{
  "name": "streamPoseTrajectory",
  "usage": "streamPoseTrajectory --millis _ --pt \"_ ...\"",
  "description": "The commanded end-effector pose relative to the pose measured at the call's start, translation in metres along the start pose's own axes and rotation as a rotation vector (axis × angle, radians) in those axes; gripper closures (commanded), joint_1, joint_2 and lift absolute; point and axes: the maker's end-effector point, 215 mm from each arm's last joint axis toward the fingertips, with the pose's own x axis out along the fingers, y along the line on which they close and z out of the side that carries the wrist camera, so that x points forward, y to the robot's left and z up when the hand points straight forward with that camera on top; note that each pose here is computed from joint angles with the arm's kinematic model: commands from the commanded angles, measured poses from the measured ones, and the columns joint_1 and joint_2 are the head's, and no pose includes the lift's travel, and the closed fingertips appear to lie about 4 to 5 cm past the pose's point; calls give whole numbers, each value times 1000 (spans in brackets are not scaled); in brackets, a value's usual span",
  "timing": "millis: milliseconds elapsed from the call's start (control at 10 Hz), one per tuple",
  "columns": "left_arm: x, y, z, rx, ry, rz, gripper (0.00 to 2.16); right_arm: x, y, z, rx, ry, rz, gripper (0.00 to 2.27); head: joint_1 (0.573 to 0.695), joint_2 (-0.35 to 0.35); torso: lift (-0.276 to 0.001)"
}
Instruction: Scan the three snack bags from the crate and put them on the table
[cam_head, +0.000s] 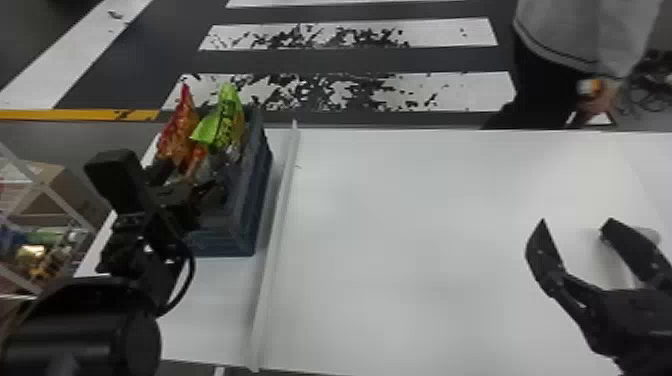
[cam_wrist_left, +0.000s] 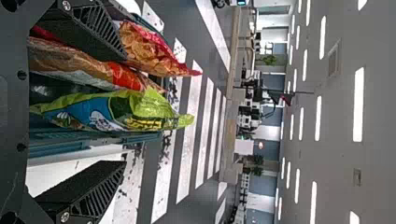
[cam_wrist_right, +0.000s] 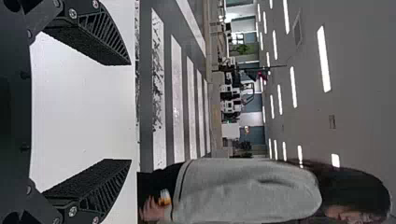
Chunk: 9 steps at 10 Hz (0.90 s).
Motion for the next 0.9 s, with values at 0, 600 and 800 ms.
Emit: streamPoseTrajectory --millis 0,600,800 --pt "13 14 -3 -12 3 36 90 0 -1 -4 -7 7 0 147 695 122 -94" --pt "40 25 10 -38 -24 59 83 11 9 -10 -20 22 38 147 695 175 -94" --pt "42 10 6 -52 -19 45 90 14 9 -11 -19 22 39 147 695 165 -94"
